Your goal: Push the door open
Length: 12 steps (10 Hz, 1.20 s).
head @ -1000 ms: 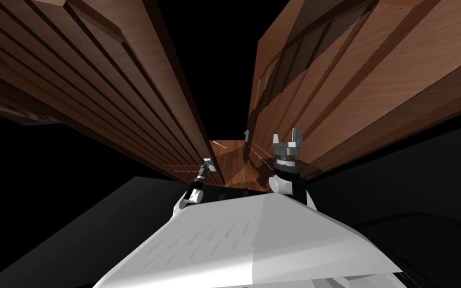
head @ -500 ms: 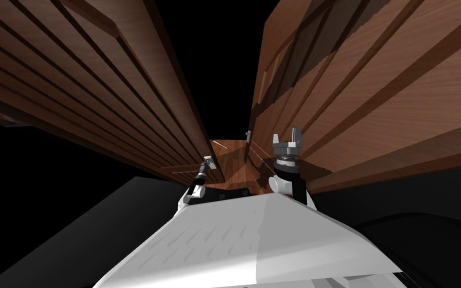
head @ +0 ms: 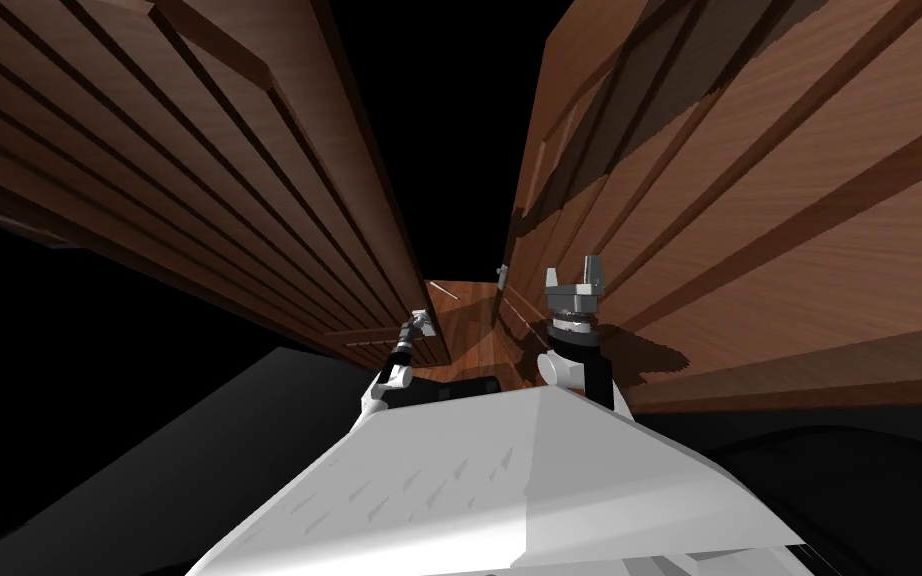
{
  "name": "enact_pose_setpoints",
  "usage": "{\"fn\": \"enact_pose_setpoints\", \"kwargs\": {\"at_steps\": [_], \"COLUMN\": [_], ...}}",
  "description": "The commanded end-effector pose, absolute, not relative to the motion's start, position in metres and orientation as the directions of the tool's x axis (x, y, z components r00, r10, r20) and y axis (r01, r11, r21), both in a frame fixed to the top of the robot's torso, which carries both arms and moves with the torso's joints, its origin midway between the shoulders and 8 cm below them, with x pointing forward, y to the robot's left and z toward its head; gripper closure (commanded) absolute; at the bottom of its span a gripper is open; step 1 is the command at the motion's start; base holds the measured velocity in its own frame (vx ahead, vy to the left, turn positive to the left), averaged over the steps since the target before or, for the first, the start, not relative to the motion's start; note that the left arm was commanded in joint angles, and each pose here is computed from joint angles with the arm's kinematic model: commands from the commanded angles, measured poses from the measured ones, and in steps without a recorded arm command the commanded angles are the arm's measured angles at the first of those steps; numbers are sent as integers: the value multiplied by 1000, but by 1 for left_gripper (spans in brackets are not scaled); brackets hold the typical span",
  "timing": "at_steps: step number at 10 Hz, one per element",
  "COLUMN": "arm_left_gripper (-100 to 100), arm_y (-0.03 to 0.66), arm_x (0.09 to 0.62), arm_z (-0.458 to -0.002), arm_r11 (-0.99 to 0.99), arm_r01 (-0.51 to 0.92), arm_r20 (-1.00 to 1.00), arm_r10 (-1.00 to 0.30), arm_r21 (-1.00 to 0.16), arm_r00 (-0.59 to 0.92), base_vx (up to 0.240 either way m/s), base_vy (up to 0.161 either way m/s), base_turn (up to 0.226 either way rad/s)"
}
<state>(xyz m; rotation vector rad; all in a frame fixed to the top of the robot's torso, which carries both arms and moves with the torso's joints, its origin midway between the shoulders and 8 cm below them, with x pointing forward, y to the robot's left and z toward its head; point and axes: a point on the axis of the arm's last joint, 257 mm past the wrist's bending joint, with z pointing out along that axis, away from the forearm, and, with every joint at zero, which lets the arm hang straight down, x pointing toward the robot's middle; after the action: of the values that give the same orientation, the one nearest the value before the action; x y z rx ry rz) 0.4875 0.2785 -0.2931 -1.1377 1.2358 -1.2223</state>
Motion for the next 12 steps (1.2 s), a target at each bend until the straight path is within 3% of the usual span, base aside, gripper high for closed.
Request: {"fn": "enact_pose_setpoints", "kwargs": {"at_steps": [1,2,9,10,12], "arm_left_gripper": [100,-100,-100,-100,-100], "arm_y": [281,277,263,265,267], "arm_x": [497,492,483,484,488], "arm_z": [-284,-289,-296,-295,-296], "arm_r11": [45,35,3,7,6], "arm_r01": [53,36,3,8,9], "arm_r20": [-46,-36,-3,-8,-7], "arm_r10": [-999,-999,-998,-998,-999], "arm_r21": [-998,-999,-1000,-1000,-1000], "arm_r00": [-17,-33,-63,-59,-52], "base_vx": [114,-65,-199,-116,147], "base_vy": [-35,-33,-28,-33,-20], "base_turn": [79,33,17,9,-38]}}
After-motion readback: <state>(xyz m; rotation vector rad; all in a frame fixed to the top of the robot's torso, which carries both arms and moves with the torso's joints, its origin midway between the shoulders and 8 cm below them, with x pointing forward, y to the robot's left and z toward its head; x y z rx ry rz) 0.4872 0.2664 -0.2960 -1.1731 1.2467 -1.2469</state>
